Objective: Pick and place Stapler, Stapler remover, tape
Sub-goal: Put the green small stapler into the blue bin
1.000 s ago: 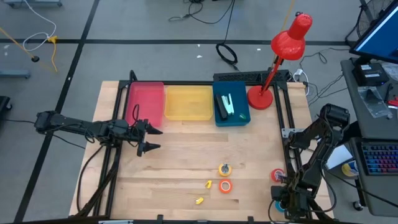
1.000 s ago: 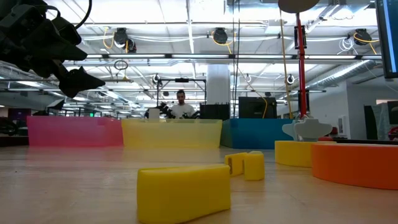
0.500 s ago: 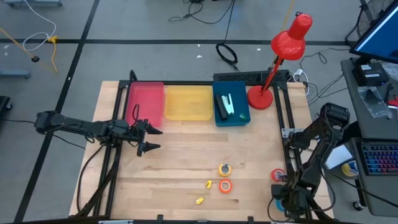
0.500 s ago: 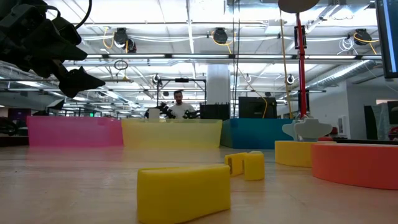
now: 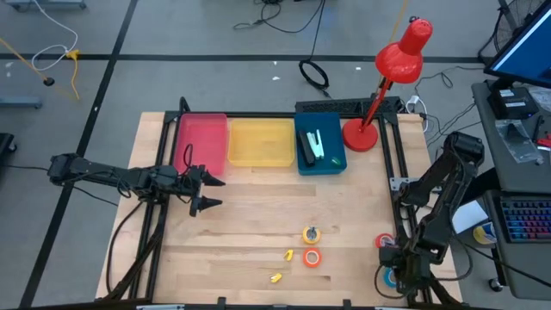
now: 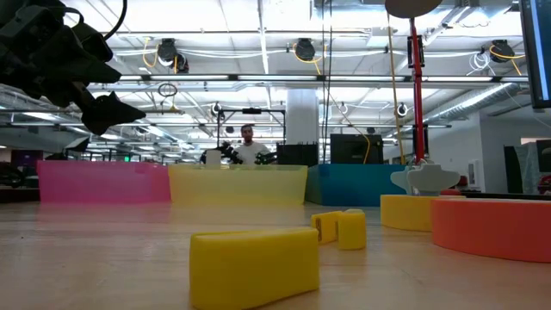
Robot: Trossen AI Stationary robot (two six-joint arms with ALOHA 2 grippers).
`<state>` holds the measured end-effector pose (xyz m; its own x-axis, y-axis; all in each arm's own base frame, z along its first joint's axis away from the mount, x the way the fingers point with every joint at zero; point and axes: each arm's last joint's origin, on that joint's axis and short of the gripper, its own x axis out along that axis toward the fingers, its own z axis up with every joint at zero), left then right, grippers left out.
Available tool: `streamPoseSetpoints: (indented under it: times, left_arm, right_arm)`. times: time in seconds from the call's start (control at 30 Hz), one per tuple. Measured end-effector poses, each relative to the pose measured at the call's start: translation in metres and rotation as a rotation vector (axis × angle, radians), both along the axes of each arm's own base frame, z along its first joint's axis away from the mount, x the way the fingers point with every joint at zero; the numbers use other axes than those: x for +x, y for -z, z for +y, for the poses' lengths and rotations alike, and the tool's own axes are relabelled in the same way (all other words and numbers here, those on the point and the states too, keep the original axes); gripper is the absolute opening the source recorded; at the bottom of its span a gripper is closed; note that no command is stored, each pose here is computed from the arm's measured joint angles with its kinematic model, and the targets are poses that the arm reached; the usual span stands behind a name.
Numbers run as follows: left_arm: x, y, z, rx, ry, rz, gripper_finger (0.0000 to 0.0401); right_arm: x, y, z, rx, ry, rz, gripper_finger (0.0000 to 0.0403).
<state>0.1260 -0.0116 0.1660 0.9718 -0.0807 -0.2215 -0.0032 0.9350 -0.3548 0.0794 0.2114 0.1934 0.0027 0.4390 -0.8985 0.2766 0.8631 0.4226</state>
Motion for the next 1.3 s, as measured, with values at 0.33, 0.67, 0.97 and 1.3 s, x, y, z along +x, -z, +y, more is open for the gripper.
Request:
streamPoseSetpoints:
  times: [0.33,0.67,0.97,1.3]
  left_arm:
    - [0.000,0.000,0.000,0.000,0.000,0.000,0.0363]
    - [0.000,0.000,0.000,0.000,0.000,-0.001,0.0363]
    - [0.000,0.000,0.000,0.000,0.000,-0.001,0.0363]
    - [0.000,-0.001,0.000,0.000,0.000,-0.005,0.0363]
  right_arm:
    - [0.008,-0.031,-0.013,0.146,0.149,-0.160,0.0054]
    - [0.046,-0.058,-0.059,-0.016,0.384,-0.657,0.0054]
    - [0.082,-0.072,-0.121,-0.461,0.461,-0.923,0.0054]
    - [0.108,-0.067,-0.208,-0.868,0.590,-0.761,0.0054]
